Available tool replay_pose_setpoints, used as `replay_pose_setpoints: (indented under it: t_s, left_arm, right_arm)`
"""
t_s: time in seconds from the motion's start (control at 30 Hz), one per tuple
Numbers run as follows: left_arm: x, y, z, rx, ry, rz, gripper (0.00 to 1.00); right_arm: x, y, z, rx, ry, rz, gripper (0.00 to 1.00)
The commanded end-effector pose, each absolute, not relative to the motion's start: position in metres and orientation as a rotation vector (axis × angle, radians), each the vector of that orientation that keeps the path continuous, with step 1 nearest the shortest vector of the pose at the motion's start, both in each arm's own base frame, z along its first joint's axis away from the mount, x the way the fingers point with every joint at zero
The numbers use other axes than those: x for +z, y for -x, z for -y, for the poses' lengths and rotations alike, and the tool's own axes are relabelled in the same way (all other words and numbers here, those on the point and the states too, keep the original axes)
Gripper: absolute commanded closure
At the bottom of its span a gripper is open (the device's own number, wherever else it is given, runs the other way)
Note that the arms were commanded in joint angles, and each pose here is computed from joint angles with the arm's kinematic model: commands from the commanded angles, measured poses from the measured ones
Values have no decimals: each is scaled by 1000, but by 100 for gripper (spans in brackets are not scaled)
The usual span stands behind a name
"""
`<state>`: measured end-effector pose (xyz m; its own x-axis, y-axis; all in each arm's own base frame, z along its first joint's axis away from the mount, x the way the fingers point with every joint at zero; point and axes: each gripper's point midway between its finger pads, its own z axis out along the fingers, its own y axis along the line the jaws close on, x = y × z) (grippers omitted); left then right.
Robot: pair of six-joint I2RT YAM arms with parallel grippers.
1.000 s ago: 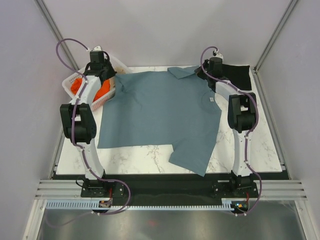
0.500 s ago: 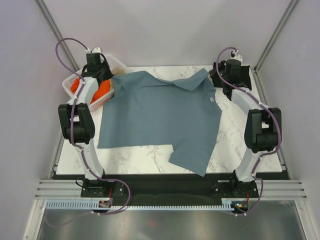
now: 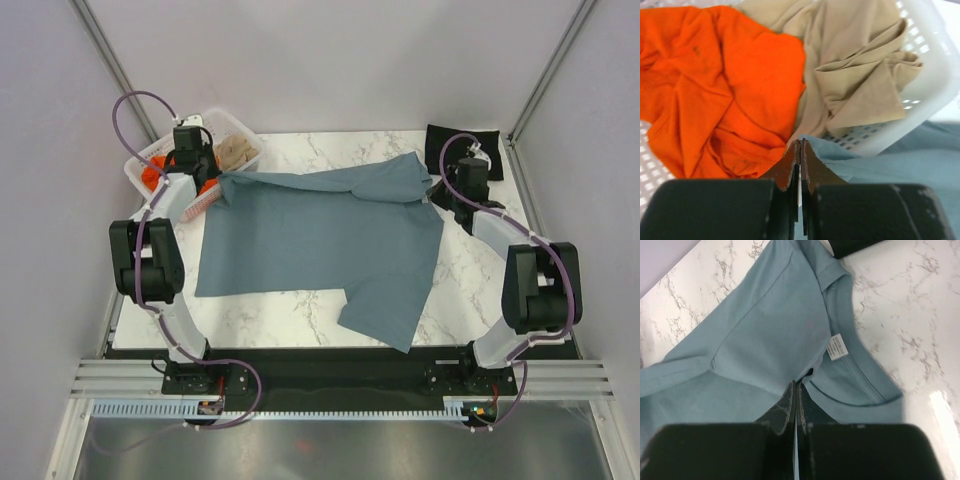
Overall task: Fold and stack the t-shirts
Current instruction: Fold the tshirt
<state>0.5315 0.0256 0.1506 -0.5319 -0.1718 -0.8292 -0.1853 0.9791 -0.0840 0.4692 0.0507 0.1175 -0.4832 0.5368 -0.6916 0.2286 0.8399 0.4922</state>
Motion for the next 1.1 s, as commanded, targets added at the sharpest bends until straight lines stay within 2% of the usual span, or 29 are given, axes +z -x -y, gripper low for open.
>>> replay_pose_setpoints:
  t_s: [0.0, 0.07, 0.2, 0.33, 0.37, 0.43, 0.47, 0.5, 0.53, 0.6, 0.8, 0.9, 1.07]
  left_arm:
    - [179, -525, -57, 191, 275, -2050, 98]
    - [176, -526, -63, 228, 289, -2048, 98]
    - [157, -518, -77, 321, 337, -2079, 98]
    - [146, -509, -77, 344, 343, -2103, 98]
    - [148, -509, -77, 342, 343, -2100, 98]
    - [155, -506, -69, 298, 341, -2090, 85]
    - [158, -504, -67, 285, 343, -2085, 72]
    - [161, -501, -65, 267, 358, -2078, 44]
    - [171, -498, -59, 235, 348, -2063, 36]
    - [178, -494, -50, 185, 339, -2055, 28]
    - [211, -462, -17, 67, 340, -2026, 26]
    - [226, -444, 5, -85, 341, -2003, 26]
    - [248, -423, 55, -406, 258, -1989, 26]
  right_arm:
    - [151, -460, -30, 405, -610, -1989, 100]
    - [148, -454, -21, 428, -648, -1994, 100]
    - [129, -440, -41, 585, -715, -2056, 100]
    - [80, -408, -31, 507, -863, -2137, 100]
    - [74, -405, -31, 502, -878, -2148, 93]
    - [67, -401, -41, 556, -879, -2188, 80]
    - [67, -400, -47, 592, -876, -2205, 69]
    - [72, -402, -54, 627, -863, -2215, 66]
    - [61, -386, -58, 584, -901, -2307, 63]
    - [57, -373, -47, 469, -1018, -2357, 59]
    - [51, -314, -54, 368, -1125, -2411, 51]
    - [45, -287, -52, 301, -1162, -2416, 50]
    - [45, -276, -67, 336, -1157, -2405, 51]
